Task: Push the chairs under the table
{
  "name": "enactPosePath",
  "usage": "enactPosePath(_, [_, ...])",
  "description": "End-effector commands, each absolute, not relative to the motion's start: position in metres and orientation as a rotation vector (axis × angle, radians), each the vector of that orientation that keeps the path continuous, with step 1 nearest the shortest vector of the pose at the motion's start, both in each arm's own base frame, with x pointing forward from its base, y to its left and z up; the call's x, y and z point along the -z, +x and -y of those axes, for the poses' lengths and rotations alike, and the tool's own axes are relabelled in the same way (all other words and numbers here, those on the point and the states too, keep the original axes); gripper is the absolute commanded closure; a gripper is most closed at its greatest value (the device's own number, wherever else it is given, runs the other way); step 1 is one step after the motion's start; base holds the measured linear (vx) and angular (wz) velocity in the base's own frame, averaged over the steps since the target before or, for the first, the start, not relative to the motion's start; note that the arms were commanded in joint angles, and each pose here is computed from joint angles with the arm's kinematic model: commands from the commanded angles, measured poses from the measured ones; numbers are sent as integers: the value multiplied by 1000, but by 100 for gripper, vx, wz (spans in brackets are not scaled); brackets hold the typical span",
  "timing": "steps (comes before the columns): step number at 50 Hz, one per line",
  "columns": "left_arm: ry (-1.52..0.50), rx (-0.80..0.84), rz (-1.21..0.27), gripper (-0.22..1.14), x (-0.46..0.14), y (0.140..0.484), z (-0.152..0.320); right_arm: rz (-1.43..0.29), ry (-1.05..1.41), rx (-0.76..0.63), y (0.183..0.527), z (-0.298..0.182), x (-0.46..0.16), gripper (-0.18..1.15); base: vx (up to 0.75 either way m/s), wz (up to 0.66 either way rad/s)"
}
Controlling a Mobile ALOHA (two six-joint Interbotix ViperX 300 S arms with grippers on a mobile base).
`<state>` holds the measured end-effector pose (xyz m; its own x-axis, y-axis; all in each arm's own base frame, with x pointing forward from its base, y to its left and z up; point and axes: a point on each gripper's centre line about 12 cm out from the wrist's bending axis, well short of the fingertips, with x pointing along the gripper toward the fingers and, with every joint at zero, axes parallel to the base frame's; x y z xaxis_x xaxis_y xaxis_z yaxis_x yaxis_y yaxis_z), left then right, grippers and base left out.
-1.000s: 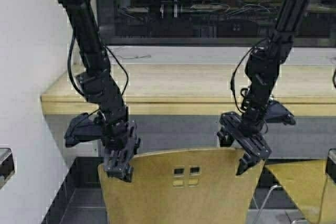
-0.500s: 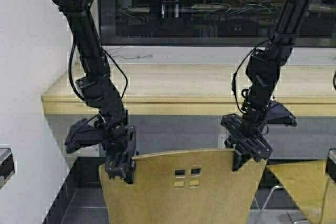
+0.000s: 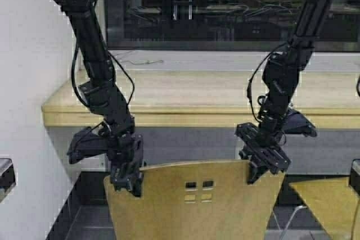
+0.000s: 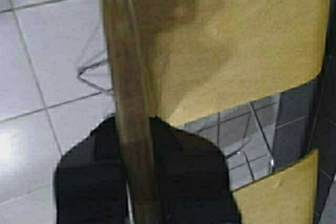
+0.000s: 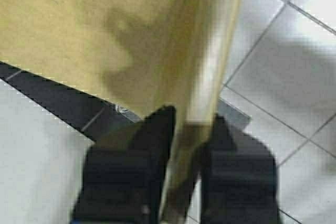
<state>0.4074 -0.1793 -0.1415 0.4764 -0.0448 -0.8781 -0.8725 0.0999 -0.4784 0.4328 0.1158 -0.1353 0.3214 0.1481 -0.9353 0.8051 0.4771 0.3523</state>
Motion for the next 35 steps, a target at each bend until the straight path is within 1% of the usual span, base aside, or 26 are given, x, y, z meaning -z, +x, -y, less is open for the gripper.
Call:
enactPosePath(1, [-1318,-676,-856,74,126,433,176,-1182,961,481,438,-128,131,90,16,-2])
enactPosePath(12, [-1312,-663,-861,74,121,434,175,-1187,953,476,438,-128,131,90,19,0])
enactPosePath(21, [-1315,-662,-855,74,121,439,171,-1193,941,459,435,-138,131,90,22,1])
enactPosePath(35, [-1302,-657,-874,74,119,435,171,-1212,912,460,427,-135,135,90,22,3])
